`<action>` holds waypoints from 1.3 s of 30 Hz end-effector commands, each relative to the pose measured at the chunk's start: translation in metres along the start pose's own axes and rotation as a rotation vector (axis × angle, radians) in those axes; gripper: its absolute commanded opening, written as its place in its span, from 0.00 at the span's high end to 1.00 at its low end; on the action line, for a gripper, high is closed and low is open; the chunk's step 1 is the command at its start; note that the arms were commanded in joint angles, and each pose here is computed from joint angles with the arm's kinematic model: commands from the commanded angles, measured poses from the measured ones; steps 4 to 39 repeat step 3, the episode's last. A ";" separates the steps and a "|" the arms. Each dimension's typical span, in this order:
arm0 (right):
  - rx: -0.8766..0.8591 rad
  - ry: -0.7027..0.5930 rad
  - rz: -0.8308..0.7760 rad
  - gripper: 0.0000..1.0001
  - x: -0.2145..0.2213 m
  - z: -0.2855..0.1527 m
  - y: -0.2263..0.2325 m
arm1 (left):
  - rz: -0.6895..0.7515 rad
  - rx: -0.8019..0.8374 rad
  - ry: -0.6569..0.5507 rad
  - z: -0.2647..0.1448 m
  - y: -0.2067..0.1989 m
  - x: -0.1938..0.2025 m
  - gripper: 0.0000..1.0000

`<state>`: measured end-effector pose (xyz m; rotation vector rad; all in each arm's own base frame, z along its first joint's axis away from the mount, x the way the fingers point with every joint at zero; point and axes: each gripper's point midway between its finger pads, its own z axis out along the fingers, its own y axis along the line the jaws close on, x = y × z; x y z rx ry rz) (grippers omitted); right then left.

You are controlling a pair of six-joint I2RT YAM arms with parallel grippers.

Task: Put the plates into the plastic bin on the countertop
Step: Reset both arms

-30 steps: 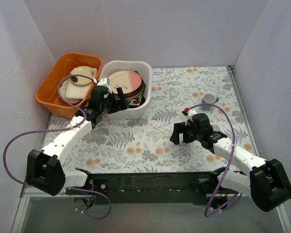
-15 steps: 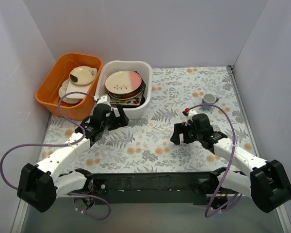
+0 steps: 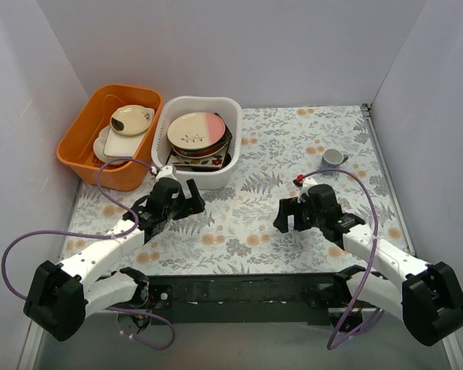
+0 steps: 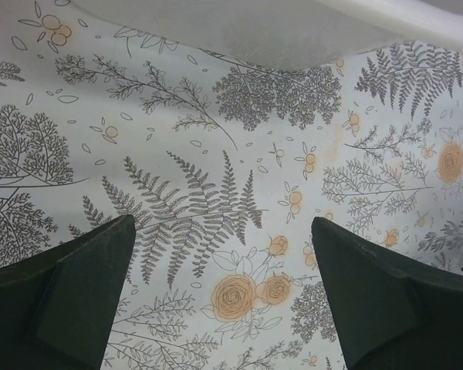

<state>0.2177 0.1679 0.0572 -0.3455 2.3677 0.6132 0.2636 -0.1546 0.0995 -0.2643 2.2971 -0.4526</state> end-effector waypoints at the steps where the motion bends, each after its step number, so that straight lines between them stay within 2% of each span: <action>1: 0.022 -0.062 -0.018 0.02 -0.014 -0.004 -0.003 | 0.012 0.037 -0.054 -0.002 -0.008 -0.009 0.02; 3: 0.059 -0.075 -0.008 0.02 -0.015 -0.004 -0.009 | 0.008 0.024 -0.069 -0.001 -0.005 -0.011 0.02; 39: 0.059 -0.075 -0.008 0.02 -0.015 -0.004 -0.009 | 0.008 0.024 -0.069 -0.001 -0.005 -0.011 0.02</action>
